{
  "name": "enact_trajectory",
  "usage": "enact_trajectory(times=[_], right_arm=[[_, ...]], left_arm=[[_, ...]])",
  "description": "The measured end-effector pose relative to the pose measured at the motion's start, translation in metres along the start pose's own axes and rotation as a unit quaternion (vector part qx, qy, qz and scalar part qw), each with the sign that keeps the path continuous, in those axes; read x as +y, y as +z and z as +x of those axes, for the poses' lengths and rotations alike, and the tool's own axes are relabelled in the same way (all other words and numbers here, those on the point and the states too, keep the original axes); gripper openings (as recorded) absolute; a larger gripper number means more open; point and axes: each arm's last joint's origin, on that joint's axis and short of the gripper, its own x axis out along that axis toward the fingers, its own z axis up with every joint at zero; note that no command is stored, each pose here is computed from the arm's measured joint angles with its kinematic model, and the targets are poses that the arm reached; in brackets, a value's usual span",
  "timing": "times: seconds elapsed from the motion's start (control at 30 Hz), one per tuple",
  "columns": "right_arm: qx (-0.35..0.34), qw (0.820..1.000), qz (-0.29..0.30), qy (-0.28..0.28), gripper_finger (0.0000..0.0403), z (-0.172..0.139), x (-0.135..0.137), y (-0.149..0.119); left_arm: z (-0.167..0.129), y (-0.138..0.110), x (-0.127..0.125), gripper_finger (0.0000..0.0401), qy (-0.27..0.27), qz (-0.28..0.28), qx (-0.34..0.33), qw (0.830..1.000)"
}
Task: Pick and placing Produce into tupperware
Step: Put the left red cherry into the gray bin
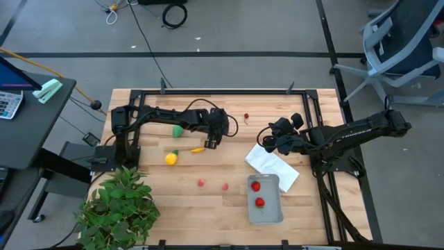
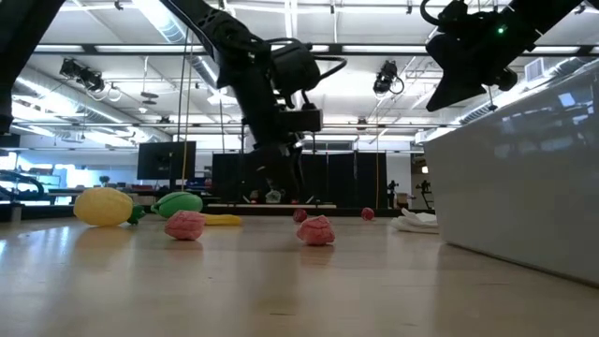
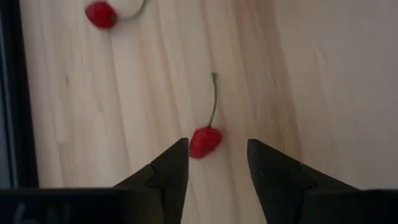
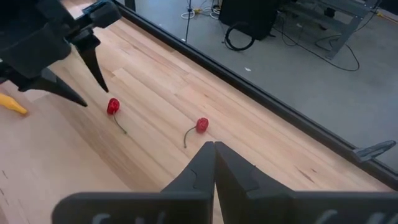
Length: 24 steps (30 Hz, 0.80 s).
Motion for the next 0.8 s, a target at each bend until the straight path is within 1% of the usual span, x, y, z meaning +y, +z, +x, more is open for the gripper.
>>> enact_trajectory(times=[0.13,0.23,0.27,0.4,0.53,0.63,0.8], right_arm=[[0.0,1.0,0.0,0.0,0.0016,0.0,0.0,0.0],[0.0,1.0,0.0,0.0,0.0016,0.0,0.0,0.0],[0.0,1.0,0.0,0.0,0.0016,0.0,0.0,0.0],[0.0,1.0,0.0,0.0,0.0016,0.0,0.0,0.0],[0.0,1.0,0.0,0.0,0.0016,0.0,0.0,0.0],[0.0,1.0,0.0,0.0,0.0016,0.0,0.0,0.0],[0.001,1.0,0.0,0.0,0.0016,0.0,0.0,0.0]], left_arm=[[0.004,0.001,0.0,0.0191,-0.001,0.017,-0.007,1.0],[0.005,0.003,0.0,0.0199,-0.023,0.014,-0.031,0.999],[0.006,0.002,-0.001,0.0201,-0.031,0.014,-0.029,0.999],[0.011,-0.001,0.001,0.02,-0.032,0.013,-0.027,0.999],[0.019,-0.005,0.011,0.0198,-0.02,-0.005,-0.032,0.999],[0.026,-0.011,0.014,0.0201,-0.022,-0.012,-0.021,0.999],[0.037,-0.015,0.013,0.0203,-0.029,-0.016,-0.016,0.999]])
